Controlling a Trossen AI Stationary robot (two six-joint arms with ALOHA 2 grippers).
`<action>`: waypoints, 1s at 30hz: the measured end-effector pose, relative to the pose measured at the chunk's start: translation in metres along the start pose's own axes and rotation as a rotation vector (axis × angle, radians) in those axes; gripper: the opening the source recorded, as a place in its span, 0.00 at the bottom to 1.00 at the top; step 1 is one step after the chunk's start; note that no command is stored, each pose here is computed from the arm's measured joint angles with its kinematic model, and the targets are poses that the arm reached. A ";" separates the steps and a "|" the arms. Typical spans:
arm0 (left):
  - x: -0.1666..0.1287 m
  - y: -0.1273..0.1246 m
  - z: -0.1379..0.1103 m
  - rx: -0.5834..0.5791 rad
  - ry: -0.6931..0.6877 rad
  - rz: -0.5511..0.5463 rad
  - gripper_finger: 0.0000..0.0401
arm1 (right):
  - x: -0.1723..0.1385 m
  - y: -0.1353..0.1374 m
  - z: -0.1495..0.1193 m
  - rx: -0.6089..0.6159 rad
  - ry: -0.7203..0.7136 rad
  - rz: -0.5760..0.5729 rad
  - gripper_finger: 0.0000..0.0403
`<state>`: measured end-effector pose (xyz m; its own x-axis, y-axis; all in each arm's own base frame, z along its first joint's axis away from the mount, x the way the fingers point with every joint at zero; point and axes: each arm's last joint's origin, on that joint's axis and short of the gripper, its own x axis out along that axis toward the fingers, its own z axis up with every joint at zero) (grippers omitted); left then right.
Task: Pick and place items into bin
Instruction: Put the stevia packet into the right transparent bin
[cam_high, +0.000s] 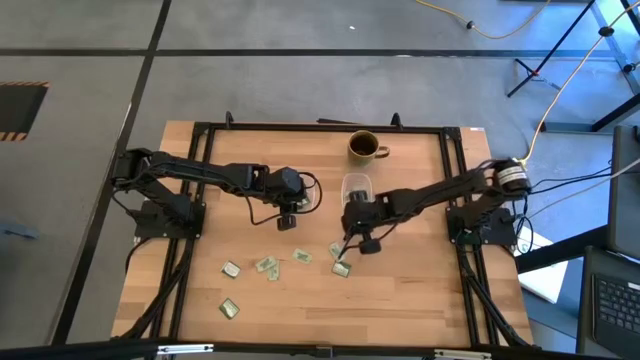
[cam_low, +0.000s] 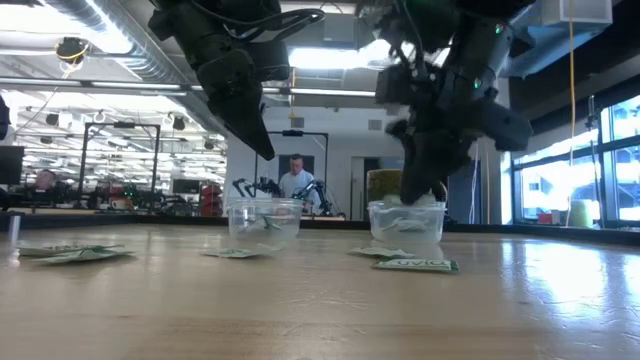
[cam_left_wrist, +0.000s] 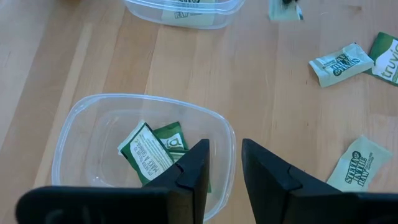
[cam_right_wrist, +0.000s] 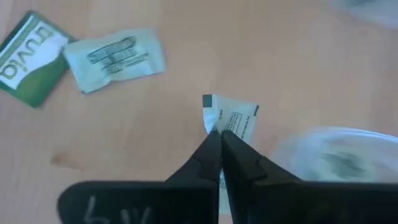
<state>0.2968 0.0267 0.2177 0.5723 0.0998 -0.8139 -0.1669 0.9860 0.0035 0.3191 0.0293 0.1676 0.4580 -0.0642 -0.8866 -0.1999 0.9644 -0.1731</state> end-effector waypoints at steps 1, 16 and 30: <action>0.000 0.000 0.000 0.000 0.000 0.000 0.22 | -0.006 -0.002 0.000 0.001 -0.004 -0.029 0.03; 0.000 0.000 0.000 0.000 0.000 -0.002 0.22 | -0.026 -0.054 -0.013 0.094 0.046 -0.252 0.05; 0.000 0.000 0.000 0.000 0.000 -0.003 0.22 | -0.005 -0.060 -0.019 0.126 0.079 -0.154 0.05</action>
<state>0.2969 0.0267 0.2178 0.5729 0.0972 -0.8138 -0.1657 0.9862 0.0011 0.3124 -0.0333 0.1748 0.4043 -0.2280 -0.8858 -0.0209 0.9659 -0.2581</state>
